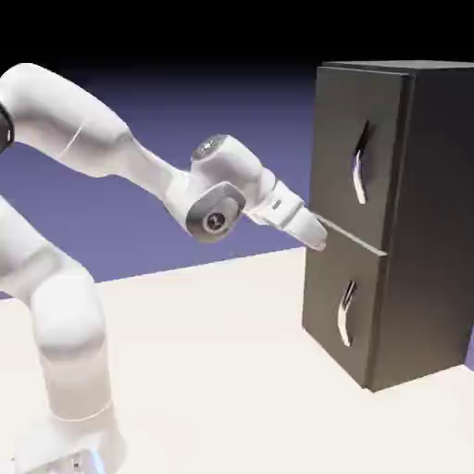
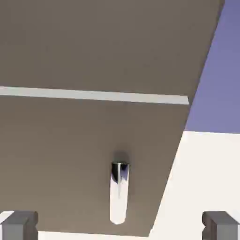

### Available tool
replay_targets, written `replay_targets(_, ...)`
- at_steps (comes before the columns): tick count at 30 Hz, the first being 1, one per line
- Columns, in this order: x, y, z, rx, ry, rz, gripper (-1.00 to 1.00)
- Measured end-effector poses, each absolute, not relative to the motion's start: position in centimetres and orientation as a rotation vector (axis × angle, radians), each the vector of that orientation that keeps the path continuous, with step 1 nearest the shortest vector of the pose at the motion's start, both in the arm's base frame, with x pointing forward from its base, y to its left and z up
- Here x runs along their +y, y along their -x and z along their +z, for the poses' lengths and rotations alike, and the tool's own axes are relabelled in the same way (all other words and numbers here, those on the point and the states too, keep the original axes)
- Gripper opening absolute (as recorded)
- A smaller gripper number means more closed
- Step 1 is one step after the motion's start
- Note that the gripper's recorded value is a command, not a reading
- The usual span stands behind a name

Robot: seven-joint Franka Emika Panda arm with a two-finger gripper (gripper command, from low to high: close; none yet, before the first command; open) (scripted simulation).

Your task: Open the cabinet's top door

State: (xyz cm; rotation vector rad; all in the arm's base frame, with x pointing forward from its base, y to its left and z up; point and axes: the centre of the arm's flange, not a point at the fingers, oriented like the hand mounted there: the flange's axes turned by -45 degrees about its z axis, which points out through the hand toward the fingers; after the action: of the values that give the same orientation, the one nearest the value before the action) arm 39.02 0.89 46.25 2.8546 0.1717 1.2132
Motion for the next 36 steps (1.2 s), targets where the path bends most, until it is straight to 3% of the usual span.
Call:
replay_targets(18,5.3,-38.9,50.9,1.22,-2.153,1.082,0.0)
replay_targets(36,5.4,-38.5,52.7,1.684,-1.226,0.762,0.0)
